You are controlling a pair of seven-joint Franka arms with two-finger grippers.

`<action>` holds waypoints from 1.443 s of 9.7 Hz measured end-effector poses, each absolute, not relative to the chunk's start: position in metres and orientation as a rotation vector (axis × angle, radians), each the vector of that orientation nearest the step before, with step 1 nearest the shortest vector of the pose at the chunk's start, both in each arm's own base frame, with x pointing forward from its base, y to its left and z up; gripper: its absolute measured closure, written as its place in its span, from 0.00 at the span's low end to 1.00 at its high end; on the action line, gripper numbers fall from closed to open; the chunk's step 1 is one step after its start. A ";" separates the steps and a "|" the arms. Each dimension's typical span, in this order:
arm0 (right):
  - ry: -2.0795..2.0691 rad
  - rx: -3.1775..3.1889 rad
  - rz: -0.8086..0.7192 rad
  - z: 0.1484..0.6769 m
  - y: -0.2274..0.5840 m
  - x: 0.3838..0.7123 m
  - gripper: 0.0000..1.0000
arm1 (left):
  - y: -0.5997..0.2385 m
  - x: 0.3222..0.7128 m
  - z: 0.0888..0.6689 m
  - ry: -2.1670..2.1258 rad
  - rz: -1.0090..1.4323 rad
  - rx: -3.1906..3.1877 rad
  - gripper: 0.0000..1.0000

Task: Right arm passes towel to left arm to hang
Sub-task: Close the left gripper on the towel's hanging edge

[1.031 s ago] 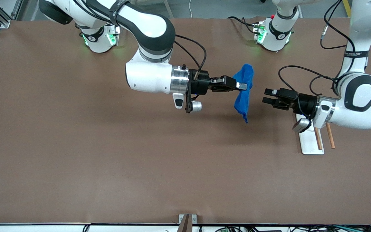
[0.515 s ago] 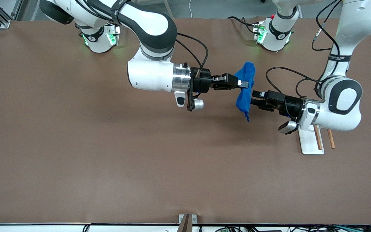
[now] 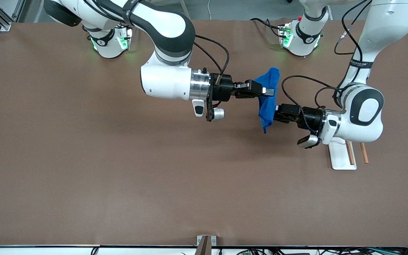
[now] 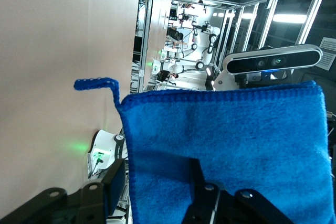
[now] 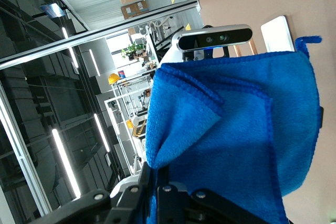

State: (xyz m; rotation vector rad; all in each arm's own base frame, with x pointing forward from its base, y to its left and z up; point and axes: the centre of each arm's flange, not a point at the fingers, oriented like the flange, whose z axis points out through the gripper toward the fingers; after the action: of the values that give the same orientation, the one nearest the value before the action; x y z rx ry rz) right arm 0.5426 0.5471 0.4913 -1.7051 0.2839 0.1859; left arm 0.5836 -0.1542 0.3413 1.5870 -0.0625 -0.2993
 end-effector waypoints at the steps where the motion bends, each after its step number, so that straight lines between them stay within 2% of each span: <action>1: 0.284 -1.705 0.186 0.491 0.547 0.542 0.94 | -0.154 0.586 0.344 -0.049 -0.285 1.568 0.50; 3: 0.284 -1.705 0.186 0.492 0.547 0.542 0.94 | -0.154 0.587 0.343 -0.038 -0.276 1.561 0.54; 6: 0.295 -1.697 0.193 0.491 0.547 0.542 0.94 | -0.150 0.585 0.321 -0.063 -0.225 1.548 0.46; 9: 0.296 -1.697 0.194 0.491 0.547 0.542 0.94 | -0.150 0.579 0.298 -0.052 -0.130 1.472 0.46; 14: 0.305 -1.696 0.185 0.491 0.546 0.543 0.94 | -0.157 0.570 0.294 -0.033 0.008 1.318 0.46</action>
State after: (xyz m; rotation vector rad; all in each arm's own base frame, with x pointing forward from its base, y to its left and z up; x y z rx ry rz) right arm 0.5432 0.5464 0.4913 -1.6960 0.3053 0.1848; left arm 0.5705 -0.1571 0.2936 1.3183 -0.0332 0.0079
